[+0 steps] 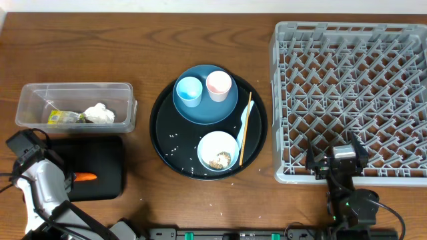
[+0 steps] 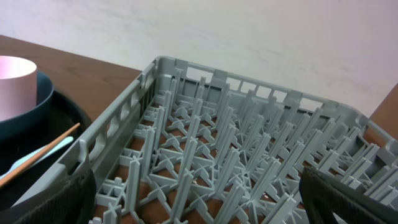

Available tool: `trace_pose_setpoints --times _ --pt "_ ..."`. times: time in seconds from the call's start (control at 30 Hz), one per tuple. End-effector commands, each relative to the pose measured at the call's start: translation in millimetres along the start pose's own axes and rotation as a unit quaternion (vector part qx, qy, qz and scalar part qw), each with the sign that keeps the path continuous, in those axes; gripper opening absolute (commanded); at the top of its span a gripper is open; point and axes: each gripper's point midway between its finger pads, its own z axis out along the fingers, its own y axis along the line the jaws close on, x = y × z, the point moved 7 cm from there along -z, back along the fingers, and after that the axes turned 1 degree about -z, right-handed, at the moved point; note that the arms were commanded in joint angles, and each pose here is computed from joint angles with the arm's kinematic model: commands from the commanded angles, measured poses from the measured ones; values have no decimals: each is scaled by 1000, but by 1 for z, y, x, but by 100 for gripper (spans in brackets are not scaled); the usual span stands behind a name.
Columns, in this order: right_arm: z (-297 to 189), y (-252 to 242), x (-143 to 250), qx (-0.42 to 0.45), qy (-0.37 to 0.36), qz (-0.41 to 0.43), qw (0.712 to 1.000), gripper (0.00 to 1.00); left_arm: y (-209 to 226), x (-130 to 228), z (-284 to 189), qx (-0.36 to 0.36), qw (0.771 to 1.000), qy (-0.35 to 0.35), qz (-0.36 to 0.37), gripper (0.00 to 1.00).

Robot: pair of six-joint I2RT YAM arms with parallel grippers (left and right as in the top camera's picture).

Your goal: Sort waste into correct bins and load items into the dishwasher rack

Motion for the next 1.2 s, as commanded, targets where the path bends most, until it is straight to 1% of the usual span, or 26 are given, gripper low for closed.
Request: trace_pose_setpoints --times 0.0,0.07,0.13,0.23,0.3,0.43,0.57,0.67,0.7,0.83,0.97,1.03,1.17 --pt "0 -1 1 4 1 -2 1000 99 2 -2 2 -8 1000 -4 2 51" --pt "0 -1 1 4 1 -2 1000 99 -5 -2 -2 16 1000 8 25 51" --pt "0 -1 1 4 1 -2 1000 99 -20 -1 -10 71 994 34 76 51" --pt "0 -1 1 4 1 -2 1000 99 -42 4 -31 166 973 69 143 50" --pt "0 -1 1 4 1 -2 1000 99 -49 6 -45 207 963 80 156 51" --pt "0 -1 1 4 1 -2 1000 99 -55 15 -75 262 945 79 181 51" --pt "0 -1 1 4 1 -2 1000 99 -64 36 -102 306 918 66 244 48" --pt "0 -1 1 4 1 -2 1000 99 -72 60 -123 335 888 60 311 36" --pt "0 -1 1 4 1 -2 1000 99 -74 68 -129 342 878 63 329 36" --pt "0 -1 1 4 1 -2 1000 99 -87 109 -154 368 833 90 403 36" --pt "0 -1 1 4 1 -2 1000 99 -95 151 -182 398 778 109 473 37" --pt "0 -1 1 4 1 -2 1000 99 -96 169 -191 398 759 103 505 36" --pt "0 -1 1 4 1 -2 1000 99 -91 200 -199 371 735 66 564 37"
